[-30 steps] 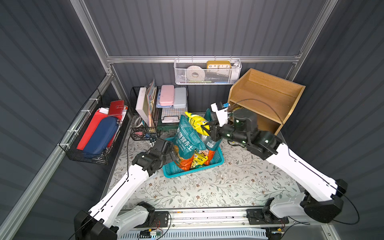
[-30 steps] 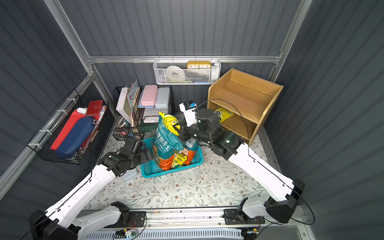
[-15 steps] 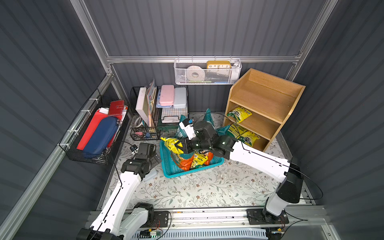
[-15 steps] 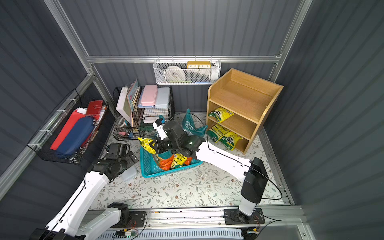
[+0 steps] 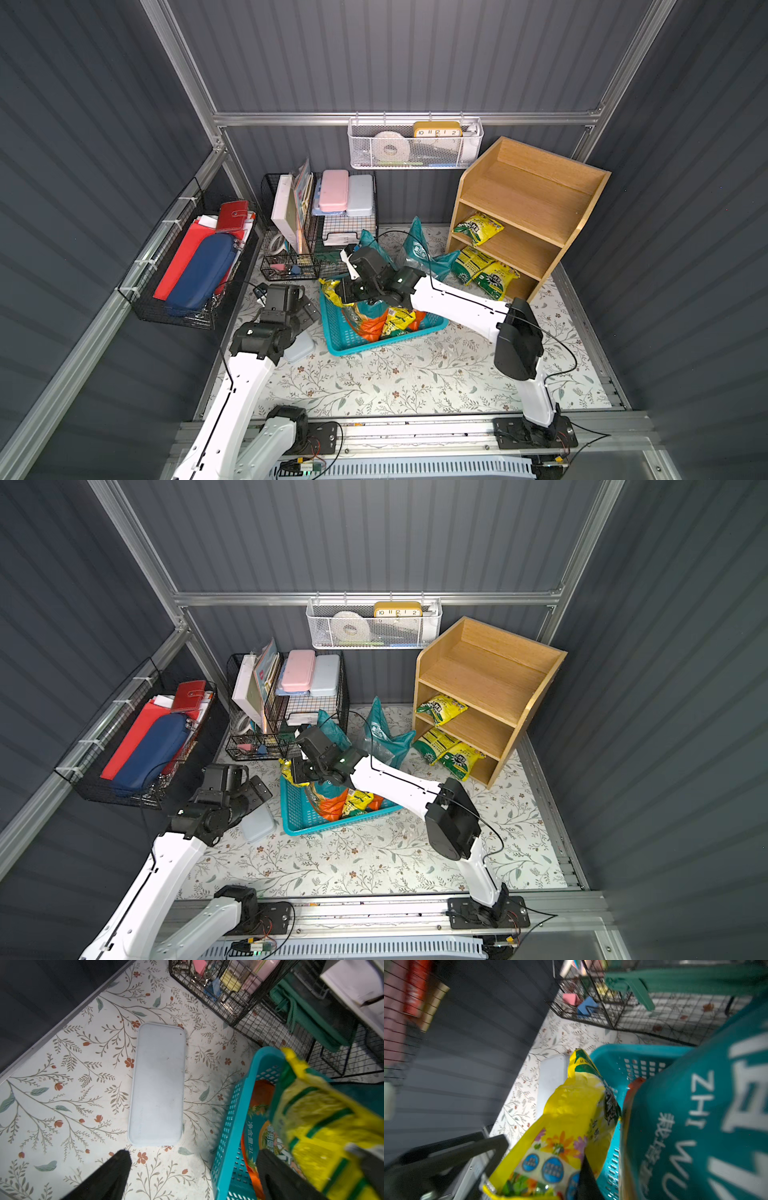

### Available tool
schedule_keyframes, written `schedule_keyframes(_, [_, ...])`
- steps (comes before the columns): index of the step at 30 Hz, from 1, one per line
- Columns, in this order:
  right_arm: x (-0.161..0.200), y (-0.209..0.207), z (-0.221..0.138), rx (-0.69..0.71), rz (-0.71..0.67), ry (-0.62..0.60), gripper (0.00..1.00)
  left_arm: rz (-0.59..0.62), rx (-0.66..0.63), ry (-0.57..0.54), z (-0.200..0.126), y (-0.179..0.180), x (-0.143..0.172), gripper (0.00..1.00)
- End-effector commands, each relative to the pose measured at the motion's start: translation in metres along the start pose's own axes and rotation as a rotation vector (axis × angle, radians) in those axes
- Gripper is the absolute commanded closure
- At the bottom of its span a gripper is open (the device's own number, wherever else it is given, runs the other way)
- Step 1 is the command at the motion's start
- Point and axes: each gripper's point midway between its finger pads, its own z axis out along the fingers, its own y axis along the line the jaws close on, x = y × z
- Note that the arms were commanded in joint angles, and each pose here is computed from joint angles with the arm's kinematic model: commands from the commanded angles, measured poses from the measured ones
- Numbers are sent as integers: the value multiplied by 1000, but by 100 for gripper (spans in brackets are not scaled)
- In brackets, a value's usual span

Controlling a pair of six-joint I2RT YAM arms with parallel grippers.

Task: Take down the fertilizer bag from the shelf
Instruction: Place the fertilizer bag in the storage box.

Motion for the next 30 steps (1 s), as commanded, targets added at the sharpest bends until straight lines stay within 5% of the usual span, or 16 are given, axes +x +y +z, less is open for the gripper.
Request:
schedule_keyframes(1, [6, 9, -3, 52, -19, -25, 98, 11, 26, 15, -7, -3, 1, 0])
schedule_keyframes(8, [46, -12, 32, 92, -4, 46, 81, -4, 57, 51, -3, -9, 7, 1])
schedule_keyframes(14, [25, 11, 16, 17, -51, -8, 57, -25, 99, 92, -2, -17, 14, 1])
schedule_keyframes(21, [-30, 41, -54, -17, -194, -206, 46, -32, 129, 102, -1, -24, 14, 1])
schedule_keyframes(22, [-40, 43, -69, -10, -219, -245, 40, -29, 131, 106, -1, -25, 14, 1])
schedule_keyframes(24, [-60, 42, -100, 31, -263, -332, 3, -24, 136, 115, 0, -26, 16, 0])
schedule_keyframes(30, [-102, 6, -189, 77, -337, -553, 1, 66, 261, 193, 4, -54, 24, 1])
